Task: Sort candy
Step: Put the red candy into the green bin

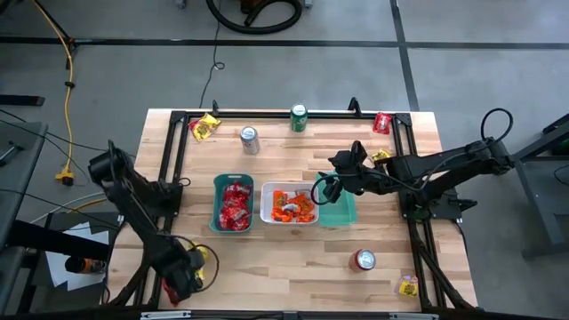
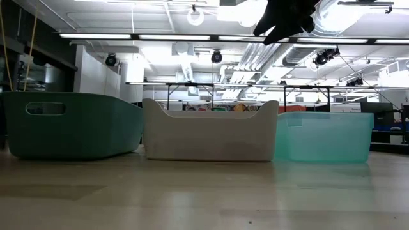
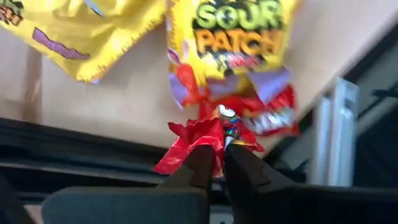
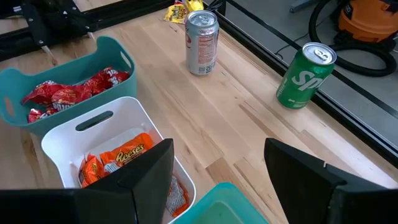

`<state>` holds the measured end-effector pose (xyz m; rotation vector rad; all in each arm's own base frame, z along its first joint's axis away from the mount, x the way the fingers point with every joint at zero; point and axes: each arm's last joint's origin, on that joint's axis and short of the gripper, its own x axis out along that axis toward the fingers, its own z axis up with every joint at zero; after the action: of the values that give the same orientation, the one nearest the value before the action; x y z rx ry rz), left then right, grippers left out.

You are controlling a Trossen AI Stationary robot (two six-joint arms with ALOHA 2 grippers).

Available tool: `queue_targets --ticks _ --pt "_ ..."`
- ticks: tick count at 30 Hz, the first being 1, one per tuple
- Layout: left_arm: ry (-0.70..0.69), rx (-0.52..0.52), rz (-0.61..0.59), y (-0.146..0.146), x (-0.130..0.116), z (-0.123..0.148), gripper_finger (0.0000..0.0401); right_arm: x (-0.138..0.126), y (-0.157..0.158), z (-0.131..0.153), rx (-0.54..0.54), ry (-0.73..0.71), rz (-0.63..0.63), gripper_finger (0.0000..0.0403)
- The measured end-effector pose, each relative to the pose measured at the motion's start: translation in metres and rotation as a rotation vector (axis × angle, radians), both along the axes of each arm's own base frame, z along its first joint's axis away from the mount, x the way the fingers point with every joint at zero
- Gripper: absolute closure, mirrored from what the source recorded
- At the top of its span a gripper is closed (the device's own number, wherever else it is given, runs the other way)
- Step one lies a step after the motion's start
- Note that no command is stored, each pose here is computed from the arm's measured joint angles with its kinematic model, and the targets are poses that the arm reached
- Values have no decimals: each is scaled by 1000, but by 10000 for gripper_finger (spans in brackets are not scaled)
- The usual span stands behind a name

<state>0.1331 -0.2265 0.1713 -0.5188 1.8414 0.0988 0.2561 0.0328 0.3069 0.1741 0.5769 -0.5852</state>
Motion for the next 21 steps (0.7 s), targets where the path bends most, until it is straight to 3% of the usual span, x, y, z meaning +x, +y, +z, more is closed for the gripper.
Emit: queue_targets --ticks 5,10,15,18,21 --pt "-111 -122 5 17 -2 39 397 0 0 0 0 0 0 155" --pt "-418 -192 132 52 -3 87 399 0 0 0 0 -1 0 155" --pt "-941 -18 281 93 4 122 400 2 1 1 18 -23 13 155" --pt "-1198 178 259 115 11 139 400 4 2 4 44 -58 33 155" --pt "-1351 369 179 132 18 151 401 8 3 8 67 -116 50 155"
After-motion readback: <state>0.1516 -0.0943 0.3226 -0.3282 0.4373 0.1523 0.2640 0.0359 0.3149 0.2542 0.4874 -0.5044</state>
